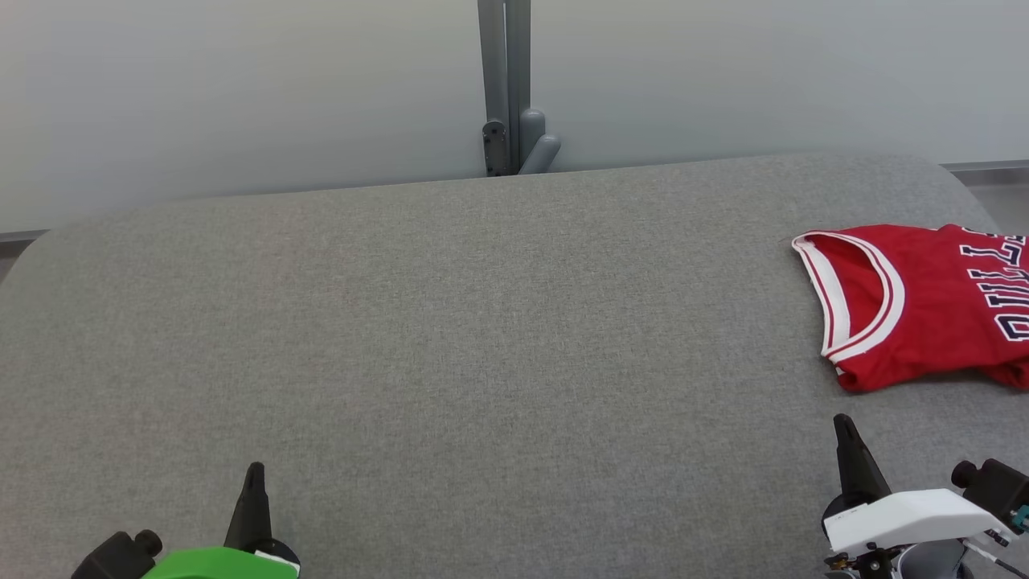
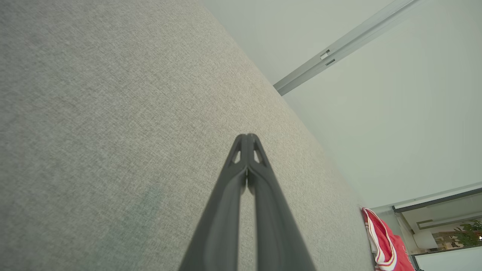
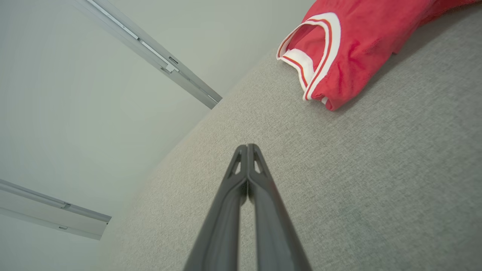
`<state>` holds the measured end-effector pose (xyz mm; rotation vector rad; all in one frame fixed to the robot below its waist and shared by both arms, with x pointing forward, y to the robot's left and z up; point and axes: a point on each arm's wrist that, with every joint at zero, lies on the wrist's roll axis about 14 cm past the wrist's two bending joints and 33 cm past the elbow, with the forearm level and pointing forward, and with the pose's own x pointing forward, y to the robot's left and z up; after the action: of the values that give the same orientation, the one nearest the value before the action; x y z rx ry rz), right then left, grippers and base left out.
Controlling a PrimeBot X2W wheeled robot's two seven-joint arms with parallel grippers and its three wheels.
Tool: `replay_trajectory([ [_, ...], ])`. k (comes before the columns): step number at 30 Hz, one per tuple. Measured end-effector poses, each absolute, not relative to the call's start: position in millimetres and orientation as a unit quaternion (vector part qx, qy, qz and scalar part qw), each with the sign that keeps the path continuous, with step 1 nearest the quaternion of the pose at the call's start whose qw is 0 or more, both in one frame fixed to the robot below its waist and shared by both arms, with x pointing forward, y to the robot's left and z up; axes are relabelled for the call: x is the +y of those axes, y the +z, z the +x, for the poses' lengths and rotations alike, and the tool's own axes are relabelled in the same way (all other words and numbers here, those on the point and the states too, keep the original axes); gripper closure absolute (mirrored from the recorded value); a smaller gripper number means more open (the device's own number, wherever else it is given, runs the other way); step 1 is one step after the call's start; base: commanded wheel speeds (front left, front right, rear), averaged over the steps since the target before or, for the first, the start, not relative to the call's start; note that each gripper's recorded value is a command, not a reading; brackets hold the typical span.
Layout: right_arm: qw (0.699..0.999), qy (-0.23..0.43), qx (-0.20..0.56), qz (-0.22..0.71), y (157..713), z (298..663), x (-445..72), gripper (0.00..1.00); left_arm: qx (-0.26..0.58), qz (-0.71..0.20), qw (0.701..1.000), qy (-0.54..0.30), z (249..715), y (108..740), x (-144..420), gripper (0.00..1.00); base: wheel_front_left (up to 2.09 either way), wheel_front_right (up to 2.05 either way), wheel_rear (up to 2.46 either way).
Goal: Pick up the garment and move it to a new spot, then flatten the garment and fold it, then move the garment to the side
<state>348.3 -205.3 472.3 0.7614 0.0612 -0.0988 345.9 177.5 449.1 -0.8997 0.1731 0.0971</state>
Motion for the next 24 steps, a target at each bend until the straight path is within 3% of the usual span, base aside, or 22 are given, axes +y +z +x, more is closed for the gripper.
replay_trajectory([
  [24,0.862,-0.044,0.020,0.505,482,359,-204,1.00,0.065,-0.543,0.836,0.042,358,464,184,1.00,0.00,0.00,0.00],
])
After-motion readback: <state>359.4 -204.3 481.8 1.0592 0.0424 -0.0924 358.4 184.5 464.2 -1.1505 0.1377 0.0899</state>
